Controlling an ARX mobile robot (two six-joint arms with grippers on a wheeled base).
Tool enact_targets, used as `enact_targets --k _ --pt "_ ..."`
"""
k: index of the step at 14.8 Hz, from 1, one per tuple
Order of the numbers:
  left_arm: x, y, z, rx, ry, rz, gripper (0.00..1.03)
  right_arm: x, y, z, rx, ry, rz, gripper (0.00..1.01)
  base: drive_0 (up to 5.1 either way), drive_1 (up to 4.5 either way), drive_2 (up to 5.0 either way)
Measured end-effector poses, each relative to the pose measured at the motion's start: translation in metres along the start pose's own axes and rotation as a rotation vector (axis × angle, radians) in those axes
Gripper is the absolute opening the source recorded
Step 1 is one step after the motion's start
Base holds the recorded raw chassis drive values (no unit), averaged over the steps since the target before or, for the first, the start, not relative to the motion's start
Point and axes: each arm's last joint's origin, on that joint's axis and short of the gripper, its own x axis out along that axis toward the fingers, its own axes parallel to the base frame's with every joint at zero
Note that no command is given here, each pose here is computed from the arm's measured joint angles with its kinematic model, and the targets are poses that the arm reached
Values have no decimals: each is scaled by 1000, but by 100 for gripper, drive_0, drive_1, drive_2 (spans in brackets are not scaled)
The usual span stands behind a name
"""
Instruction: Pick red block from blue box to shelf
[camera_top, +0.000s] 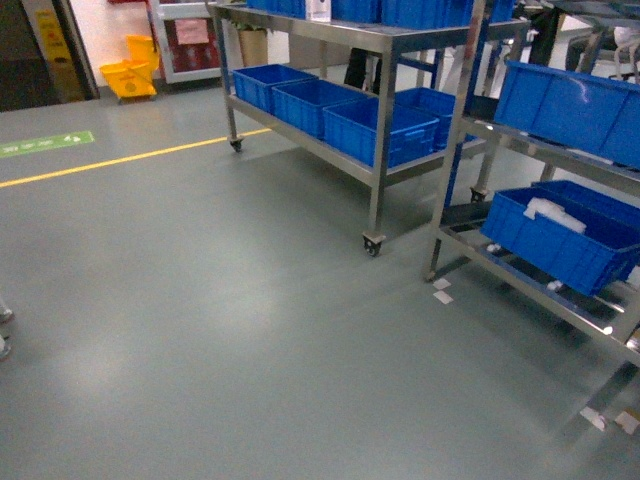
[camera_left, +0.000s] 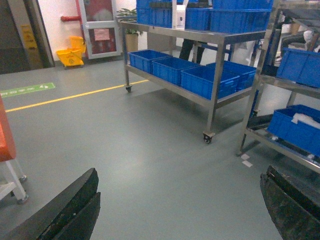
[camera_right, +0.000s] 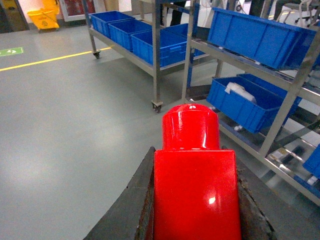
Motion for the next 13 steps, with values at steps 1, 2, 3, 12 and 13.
enact_targets --k 1,2,3,12,13 --pt "0 0 0 0 0 0 98 0 0 0 0 0 0 27 -161 -161 -161" --pt "0 0 0 0 0 0 98 0 0 0 0 0 0 27 -161 -161 -161" --pt "0 0 0 0 0 0 98 0 0 0 0 0 0 27 -161 -161 -161" --pt "0 0 0 0 0 0 98 0 0 0 0 0 0 27 -152 -152 -152" --pt "0 0 0 0 0 0 98 0 0 0 0 0 0 27 -152 -152 -152"
